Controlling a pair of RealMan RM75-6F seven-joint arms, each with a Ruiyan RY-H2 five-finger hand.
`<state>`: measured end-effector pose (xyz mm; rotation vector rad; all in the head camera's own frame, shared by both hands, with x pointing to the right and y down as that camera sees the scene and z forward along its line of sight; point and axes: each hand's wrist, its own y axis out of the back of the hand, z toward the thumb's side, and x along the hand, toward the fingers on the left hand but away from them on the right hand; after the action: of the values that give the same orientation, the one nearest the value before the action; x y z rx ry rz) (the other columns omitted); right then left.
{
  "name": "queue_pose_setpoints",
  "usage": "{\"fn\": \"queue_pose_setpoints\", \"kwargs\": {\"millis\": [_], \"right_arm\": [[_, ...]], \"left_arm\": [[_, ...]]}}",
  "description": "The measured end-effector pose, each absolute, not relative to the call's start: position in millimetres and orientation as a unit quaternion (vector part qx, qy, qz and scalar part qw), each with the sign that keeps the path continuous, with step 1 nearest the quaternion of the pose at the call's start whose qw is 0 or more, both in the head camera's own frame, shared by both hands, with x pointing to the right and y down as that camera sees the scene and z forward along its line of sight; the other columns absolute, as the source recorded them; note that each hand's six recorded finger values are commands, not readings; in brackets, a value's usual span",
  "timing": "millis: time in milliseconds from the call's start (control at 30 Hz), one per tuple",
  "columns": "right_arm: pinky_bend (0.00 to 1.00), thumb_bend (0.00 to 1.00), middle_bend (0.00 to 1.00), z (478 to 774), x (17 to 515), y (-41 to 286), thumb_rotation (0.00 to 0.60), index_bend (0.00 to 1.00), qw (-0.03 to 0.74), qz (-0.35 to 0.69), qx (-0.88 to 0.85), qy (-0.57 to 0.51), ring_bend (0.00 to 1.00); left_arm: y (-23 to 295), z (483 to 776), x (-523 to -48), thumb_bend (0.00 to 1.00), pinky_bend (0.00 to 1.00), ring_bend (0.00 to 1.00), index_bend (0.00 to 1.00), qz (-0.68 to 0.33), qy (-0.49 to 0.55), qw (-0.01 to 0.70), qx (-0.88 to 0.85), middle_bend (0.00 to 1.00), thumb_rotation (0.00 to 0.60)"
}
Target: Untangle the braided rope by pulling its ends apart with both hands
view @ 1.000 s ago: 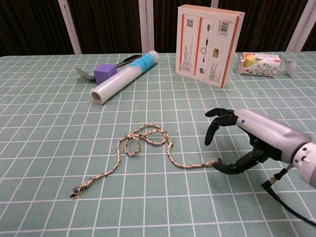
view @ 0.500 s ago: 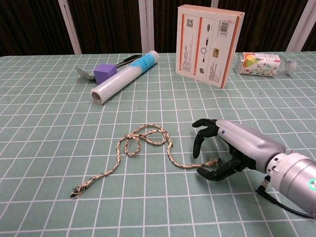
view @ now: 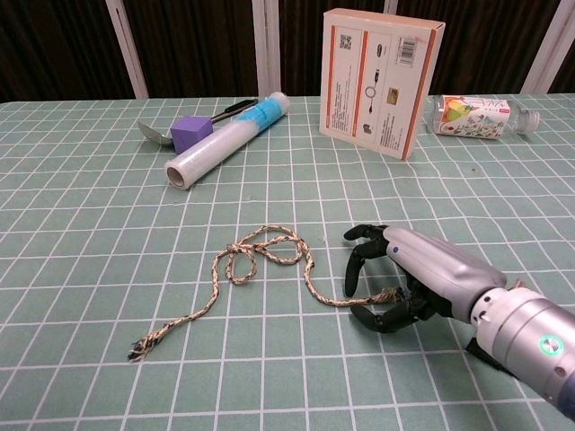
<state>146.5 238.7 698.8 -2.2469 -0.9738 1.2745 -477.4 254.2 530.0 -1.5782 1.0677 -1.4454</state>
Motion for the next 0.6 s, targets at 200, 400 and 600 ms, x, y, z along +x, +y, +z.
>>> {"fn": "queue_pose_setpoints", "kwargs": {"millis": [200,400,600], "right_arm": [[0.00,0.44,0.13,699.3,145.8,239.5,0.600,0.53,0.189,0.455,-0.799,-0.345,0.00],[0.00,0.45,0.14,699.9,146.5,241.1,0.600,0.57,0.188,0.457,-0.798,-0.344,0.00],[0.00,0.46,0.15,700.0,146.7,243.3,0.600,0.60,0.185,0.459,-0.798,-0.343,0.00]], "left_arm": [[254.1,529.9,-477.6,0.02,0.00,0.00,0.01,-0.562,0.416,0.365,-0.614,0.00,0.600],[254.1,529.8,-477.3,0.02,0.00,0.00,0.01,-0.562,0.416,0.365,-0.614,0.00,0.600],[254.4,529.0,-477.8,0.02,0.00,0.00,0.01,-0.562,0.417,0.366,-0.614,0.00,0.600]]}}
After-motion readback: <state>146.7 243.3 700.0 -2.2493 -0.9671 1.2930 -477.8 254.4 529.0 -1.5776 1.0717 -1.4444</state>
